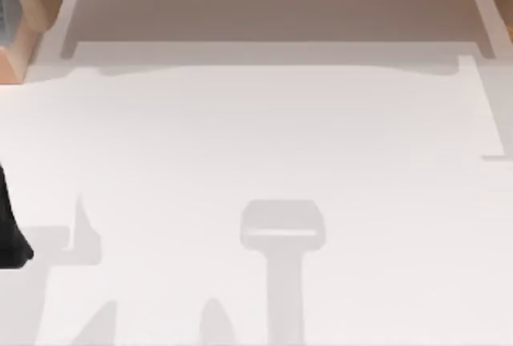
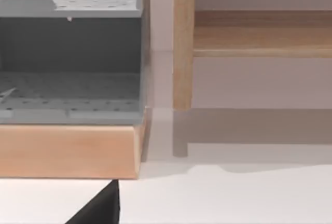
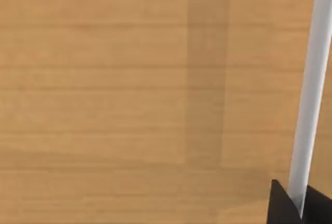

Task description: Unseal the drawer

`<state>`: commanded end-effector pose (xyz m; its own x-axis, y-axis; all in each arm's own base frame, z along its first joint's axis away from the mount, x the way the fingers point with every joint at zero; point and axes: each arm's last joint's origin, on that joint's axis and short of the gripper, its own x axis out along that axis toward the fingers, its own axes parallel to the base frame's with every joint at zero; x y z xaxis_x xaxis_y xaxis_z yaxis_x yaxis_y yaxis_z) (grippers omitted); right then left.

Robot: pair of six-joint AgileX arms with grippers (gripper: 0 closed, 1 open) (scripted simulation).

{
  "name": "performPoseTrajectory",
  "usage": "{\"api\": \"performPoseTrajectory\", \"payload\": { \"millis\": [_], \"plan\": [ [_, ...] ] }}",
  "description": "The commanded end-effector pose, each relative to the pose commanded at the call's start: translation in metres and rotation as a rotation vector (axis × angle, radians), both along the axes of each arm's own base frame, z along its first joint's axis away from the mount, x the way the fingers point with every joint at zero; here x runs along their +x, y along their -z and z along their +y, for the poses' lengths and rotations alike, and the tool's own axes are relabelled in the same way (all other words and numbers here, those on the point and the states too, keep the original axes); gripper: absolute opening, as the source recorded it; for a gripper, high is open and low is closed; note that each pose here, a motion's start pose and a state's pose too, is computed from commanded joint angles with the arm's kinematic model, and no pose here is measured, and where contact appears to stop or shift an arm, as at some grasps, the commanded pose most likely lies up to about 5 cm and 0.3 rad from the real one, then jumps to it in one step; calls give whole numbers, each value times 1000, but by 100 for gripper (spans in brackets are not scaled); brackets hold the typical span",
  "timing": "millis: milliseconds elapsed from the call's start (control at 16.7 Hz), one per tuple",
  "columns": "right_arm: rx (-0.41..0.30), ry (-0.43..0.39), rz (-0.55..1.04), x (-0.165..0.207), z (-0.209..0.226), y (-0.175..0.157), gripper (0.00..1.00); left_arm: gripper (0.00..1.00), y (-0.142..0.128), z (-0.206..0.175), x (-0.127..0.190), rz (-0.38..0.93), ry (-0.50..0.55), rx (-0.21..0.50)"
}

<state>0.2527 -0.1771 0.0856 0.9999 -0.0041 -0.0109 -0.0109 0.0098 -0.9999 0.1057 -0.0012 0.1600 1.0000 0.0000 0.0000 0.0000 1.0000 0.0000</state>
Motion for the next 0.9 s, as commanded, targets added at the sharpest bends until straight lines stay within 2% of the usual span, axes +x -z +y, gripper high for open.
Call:
{"api": "performPoseTrajectory", "payload": {
  "millis": [360,900],
  "plan": [
    [-3,-1,-3,-11,1,-1,0,100,0,0,0,0,0,0],
    [-3,-1,-3,-11,1,-1,68,100,0,0,0,0,0,0]
  ]
}}
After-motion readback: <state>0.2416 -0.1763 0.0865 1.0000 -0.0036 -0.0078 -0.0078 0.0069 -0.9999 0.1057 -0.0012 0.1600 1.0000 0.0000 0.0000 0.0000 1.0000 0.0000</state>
